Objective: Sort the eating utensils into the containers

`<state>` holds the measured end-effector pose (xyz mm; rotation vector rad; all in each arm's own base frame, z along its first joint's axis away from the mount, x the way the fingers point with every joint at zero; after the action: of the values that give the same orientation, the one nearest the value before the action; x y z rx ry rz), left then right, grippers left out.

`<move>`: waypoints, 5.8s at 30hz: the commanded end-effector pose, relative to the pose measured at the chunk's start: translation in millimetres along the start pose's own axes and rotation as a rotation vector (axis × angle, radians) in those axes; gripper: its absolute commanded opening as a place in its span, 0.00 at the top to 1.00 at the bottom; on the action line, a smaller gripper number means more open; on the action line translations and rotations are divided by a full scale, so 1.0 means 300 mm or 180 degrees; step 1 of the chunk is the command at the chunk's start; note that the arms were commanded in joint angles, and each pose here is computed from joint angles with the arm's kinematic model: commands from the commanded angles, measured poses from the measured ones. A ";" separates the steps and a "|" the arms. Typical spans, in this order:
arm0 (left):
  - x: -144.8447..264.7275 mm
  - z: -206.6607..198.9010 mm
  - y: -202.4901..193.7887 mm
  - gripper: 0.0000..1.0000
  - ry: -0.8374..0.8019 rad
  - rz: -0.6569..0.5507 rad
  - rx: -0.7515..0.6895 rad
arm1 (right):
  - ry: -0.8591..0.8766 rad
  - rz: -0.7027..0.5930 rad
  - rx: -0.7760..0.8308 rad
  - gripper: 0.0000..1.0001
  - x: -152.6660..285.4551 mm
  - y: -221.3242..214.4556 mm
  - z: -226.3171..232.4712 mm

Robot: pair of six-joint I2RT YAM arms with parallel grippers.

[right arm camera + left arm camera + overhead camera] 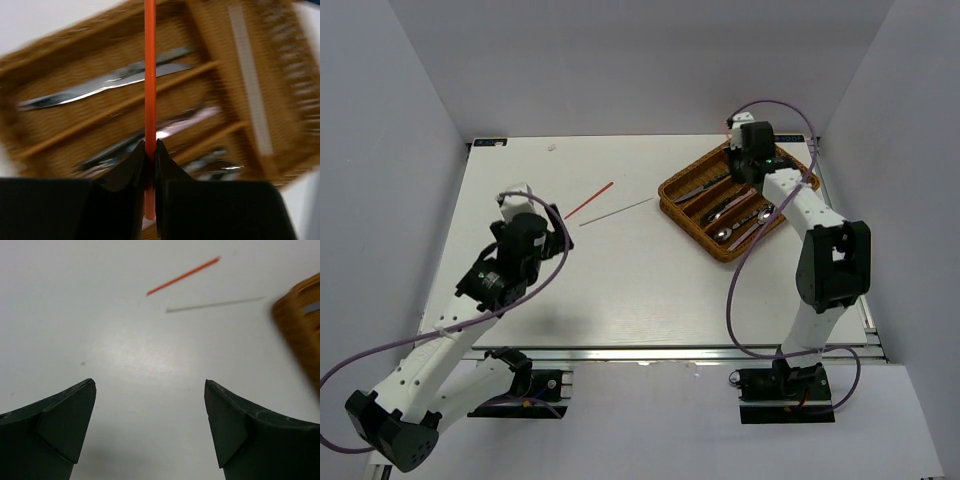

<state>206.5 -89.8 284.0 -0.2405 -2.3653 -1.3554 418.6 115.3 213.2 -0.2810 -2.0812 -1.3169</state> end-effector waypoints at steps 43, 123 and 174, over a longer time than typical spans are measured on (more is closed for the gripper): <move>-0.043 0.119 -0.146 0.02 0.0217 0.0313 -0.0535 | -0.1086 0.0576 0.1611 0.81 -0.279 -0.220 -0.626; -1.214 -0.016 -0.379 0.98 -0.0720 0.2440 -0.2253 | 0.1941 -0.1785 -0.0895 0.11 0.916 -0.289 0.312; -0.057 -0.333 -0.003 1.00 -0.2106 0.0596 0.1520 | 0.2438 -0.1359 -0.0888 0.30 0.571 0.242 0.798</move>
<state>254.4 -172.6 308.9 -0.7908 -2.9402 -0.6994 220.0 324.1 283.3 0.4754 -1.2973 -1.5961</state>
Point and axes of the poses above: each gripper's point midway between its finger pads, its own x axis back along the fingers, its own z axis along the line the jaws close on, y = z × x, the point moved 8 cm from there along x, back along the fingers, and after that the axes turned 14 degrees about x, right-handed, at the moved point
